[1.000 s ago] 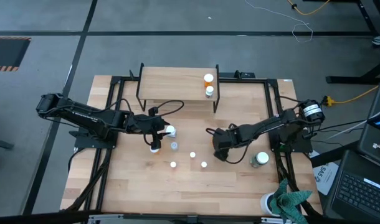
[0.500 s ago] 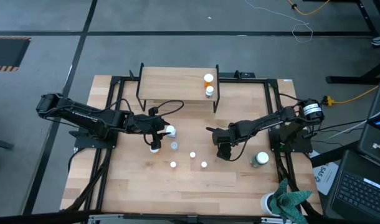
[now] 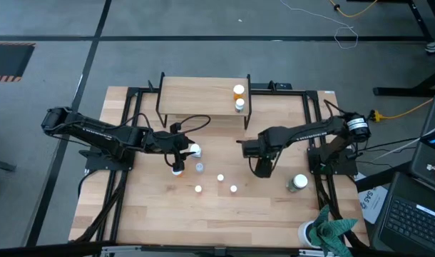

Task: Pick and place medicine bottles onto shelf by color
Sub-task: Put the top orange pill bottle on the shelf

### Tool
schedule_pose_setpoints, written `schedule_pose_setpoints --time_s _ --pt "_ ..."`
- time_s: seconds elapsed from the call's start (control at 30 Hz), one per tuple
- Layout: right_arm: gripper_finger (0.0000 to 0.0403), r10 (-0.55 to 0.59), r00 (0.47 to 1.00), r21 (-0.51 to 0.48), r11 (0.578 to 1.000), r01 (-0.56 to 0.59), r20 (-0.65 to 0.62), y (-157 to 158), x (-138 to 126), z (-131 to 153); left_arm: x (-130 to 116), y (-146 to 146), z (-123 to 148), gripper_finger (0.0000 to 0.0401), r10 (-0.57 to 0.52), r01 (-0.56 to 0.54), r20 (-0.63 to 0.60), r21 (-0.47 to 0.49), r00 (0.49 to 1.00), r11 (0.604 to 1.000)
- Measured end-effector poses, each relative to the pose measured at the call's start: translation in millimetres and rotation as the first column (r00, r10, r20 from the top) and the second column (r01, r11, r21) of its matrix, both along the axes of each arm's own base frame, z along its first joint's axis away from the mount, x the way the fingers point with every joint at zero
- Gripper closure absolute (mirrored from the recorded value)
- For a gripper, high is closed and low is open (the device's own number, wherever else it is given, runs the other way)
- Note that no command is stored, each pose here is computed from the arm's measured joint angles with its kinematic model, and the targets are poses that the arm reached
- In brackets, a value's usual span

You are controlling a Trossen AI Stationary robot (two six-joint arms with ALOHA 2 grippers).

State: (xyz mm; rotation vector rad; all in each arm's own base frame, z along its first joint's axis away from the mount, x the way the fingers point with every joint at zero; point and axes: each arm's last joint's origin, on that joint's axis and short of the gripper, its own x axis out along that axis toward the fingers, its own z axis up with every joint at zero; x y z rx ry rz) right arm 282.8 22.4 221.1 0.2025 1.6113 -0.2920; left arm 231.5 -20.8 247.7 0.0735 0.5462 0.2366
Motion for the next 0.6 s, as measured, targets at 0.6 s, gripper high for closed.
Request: schedule_pose_setpoints --time_s 0.6 --pt "0.0212 -0.062 0.920 0.205 0.967 0.151 -0.387 -21.4 -42.6 -28.7 0.0 -0.1 0.0 0.0220 -0.001 0.001 0.000 0.000 1.000 1.000"
